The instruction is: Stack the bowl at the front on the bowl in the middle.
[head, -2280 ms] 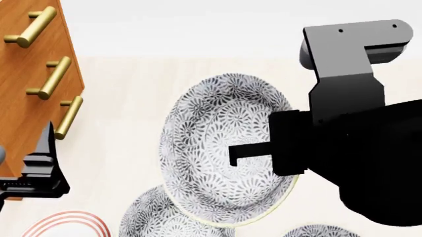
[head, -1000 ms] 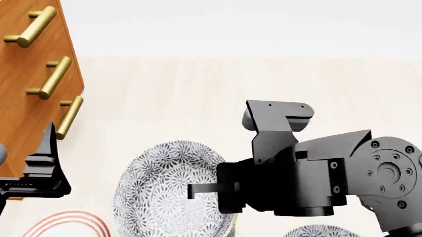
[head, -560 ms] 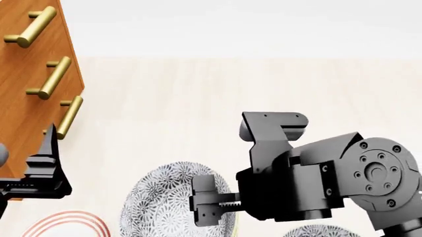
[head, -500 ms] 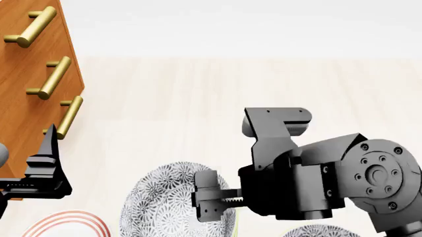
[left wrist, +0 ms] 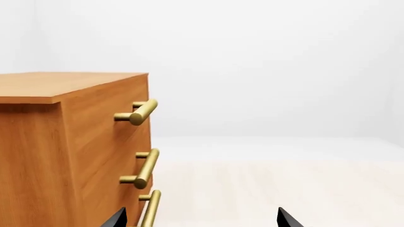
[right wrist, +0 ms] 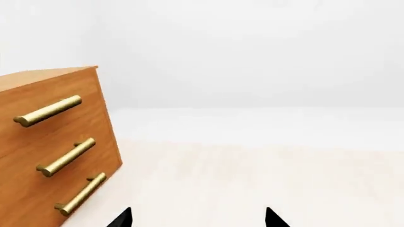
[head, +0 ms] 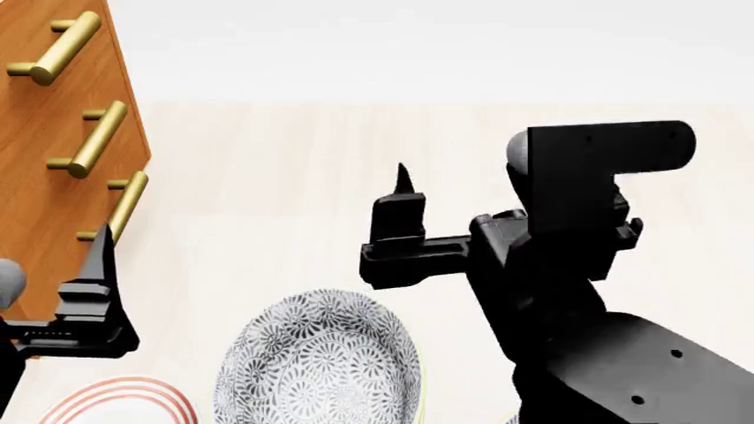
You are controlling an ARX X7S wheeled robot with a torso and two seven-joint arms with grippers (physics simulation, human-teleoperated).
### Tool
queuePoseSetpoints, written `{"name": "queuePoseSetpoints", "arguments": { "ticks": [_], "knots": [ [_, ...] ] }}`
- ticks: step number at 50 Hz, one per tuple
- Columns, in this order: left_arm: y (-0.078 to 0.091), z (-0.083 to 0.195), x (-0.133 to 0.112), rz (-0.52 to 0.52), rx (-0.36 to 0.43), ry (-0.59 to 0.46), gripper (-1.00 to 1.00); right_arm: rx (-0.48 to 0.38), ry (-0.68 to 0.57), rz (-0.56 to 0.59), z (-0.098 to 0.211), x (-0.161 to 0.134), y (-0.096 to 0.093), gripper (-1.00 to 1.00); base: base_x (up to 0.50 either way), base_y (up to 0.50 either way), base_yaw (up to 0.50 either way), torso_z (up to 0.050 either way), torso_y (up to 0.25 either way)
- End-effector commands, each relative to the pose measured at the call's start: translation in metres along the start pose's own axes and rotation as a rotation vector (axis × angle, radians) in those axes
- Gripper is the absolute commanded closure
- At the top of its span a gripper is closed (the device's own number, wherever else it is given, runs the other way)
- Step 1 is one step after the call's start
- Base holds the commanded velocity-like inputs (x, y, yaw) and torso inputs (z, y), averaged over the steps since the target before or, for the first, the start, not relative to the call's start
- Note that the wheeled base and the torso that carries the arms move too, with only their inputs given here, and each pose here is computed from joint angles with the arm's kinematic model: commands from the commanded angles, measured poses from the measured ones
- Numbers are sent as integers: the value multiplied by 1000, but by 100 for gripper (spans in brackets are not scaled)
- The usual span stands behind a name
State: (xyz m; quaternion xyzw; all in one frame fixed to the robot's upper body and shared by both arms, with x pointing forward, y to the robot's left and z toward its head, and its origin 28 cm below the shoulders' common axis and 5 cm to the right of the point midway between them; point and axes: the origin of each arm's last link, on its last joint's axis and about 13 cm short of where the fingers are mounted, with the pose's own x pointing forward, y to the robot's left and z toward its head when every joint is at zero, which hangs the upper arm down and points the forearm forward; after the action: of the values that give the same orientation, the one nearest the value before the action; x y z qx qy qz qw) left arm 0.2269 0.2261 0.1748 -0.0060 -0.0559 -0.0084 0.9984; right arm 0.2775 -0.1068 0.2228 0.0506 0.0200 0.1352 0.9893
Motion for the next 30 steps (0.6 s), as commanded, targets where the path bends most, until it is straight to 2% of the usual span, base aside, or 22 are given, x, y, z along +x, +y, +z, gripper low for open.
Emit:
{"name": "queuePoseSetpoints", "arguments": {
  "ticks": [1, 6, 11, 30],
  "knots": [
    [-5, -7, -2, -6, 0, -46, -100, -137, -422, -225, -26, -36, 7, -100, 0, 0, 0, 0, 0],
    [-7, -9, -4, 2, 5, -88, -100, -187, -484, -289, -44, -50, 9, -100, 0, 0, 0, 0, 0],
    [-7, -8, -6, 6, 7, -105, -100, -177, -504, -304, -50, -58, 8, -100, 0, 0, 0, 0, 0],
    [-7, -6, -6, 1, 11, -112, -100, -191, -522, -310, -42, -60, 11, -100, 0, 0, 0, 0, 0]
  ]
}}
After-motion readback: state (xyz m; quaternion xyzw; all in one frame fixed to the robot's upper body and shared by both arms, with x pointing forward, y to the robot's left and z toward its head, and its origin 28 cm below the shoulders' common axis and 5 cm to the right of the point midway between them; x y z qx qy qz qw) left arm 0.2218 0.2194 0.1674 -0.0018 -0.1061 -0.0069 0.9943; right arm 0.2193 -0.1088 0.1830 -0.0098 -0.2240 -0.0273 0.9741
